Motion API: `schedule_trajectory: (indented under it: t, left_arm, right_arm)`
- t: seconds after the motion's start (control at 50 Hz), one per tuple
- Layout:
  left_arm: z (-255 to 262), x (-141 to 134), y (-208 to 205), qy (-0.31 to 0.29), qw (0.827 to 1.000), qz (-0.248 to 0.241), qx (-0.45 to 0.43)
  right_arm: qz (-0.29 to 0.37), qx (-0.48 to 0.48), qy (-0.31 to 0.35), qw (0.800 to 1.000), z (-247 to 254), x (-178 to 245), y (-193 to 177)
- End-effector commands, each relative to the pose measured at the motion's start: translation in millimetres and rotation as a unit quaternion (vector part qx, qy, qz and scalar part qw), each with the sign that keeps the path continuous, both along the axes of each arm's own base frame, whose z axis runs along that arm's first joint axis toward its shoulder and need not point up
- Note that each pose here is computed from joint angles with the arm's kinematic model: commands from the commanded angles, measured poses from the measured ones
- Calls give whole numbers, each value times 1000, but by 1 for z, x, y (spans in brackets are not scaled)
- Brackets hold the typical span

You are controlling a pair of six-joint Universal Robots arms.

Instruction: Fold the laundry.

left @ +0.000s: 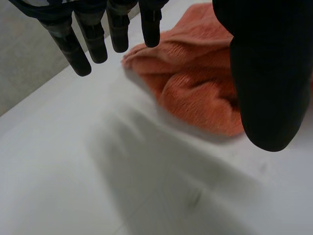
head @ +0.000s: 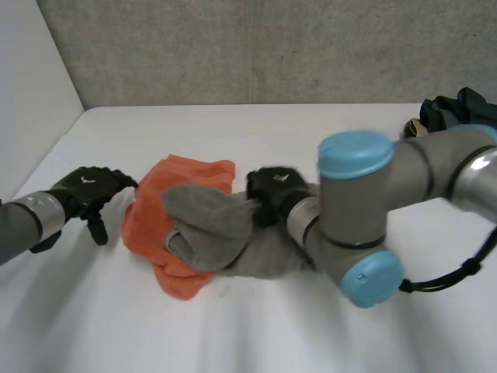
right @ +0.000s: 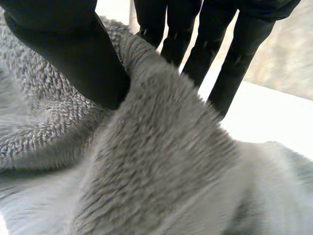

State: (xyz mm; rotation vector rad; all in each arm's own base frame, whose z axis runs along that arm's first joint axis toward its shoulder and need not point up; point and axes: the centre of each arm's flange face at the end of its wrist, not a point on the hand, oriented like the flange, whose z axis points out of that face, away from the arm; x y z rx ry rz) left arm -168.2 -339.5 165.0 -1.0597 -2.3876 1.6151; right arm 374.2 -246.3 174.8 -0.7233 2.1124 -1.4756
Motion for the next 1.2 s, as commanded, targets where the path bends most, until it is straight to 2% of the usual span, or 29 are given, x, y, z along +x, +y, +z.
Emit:
schedule_trajectory:
  t: [0.02, 0.18, 0.32, 0.4, 0.42, 0.48, 0.5, 0.54, 0.56, 0.64, 0.68, 0.76, 0.8, 0.88, 0.96, 1.08, 1.2]
  left_arm:
    - [-2, -28, 11, 18, 999, -33, -19]
    - [-21, -61, 24, 19, 997, -73, -19]
    - [-35, -72, 8, -3, 998, -54, -40]
    - [-16, -63, -18, -24, 995, 14, -94]
    - [-3, -55, -29, -27, 991, 55, -120]
    - [25, -39, -47, -20, 978, 119, -170]
    - [45, -25, -61, -6, 964, 165, -208]
    - [63, -13, -73, 7, 949, 201, -243]
    - [77, -1, -84, 18, 934, 231, -273]
    - [98, 25, -108, 30, 903, 286, -318]
    - [94, 32, -116, 27, 900, 296, -319]
    - [69, 38, -131, 19, 910, 291, -295]
    - [47, 34, -134, 9, 924, 273, -267]
    - [32, 26, -126, -20, 940, 248, -232]
    - [44, 16, -106, -35, 946, 233, -221]
    - [75, -8, -60, -23, 953, 200, -225]
    - [107, -33, -8, 12, 958, 147, -246]
  right_arm:
    - [-51, -69, -16, 996, 62, -47, -29]
    - [-67, -86, 41, 993, 58, -92, -47]
    - [-53, -70, 54, 995, 43, -104, -53]
    - [-47, -68, 56, 995, 41, -104, -53]
    - [-47, -69, 55, 995, 42, -103, -52]
    - [-42, -69, 54, 995, 42, -101, -49]
    - [-38, -70, 54, 995, 43, -99, -47]
    - [-33, -70, 54, 996, 43, -96, -44]
    - [-29, -70, 53, 996, 44, -94, -40]
    - [-18, -68, 54, 996, 42, -90, -33]
    - [-13, -66, 54, 996, 41, -88, -30]
    - [-3, -63, 57, 996, 38, -83, -23]
    - [4, -64, 61, 996, 37, -81, -20]
    - [14, -69, 71, 995, 35, -78, -14]
    - [20, -76, 77, 994, 35, -76, -12]
    - [36, -74, 73, 994, 35, -67, -2]
    - [100, -52, 36, 993, 34, -35, 40]
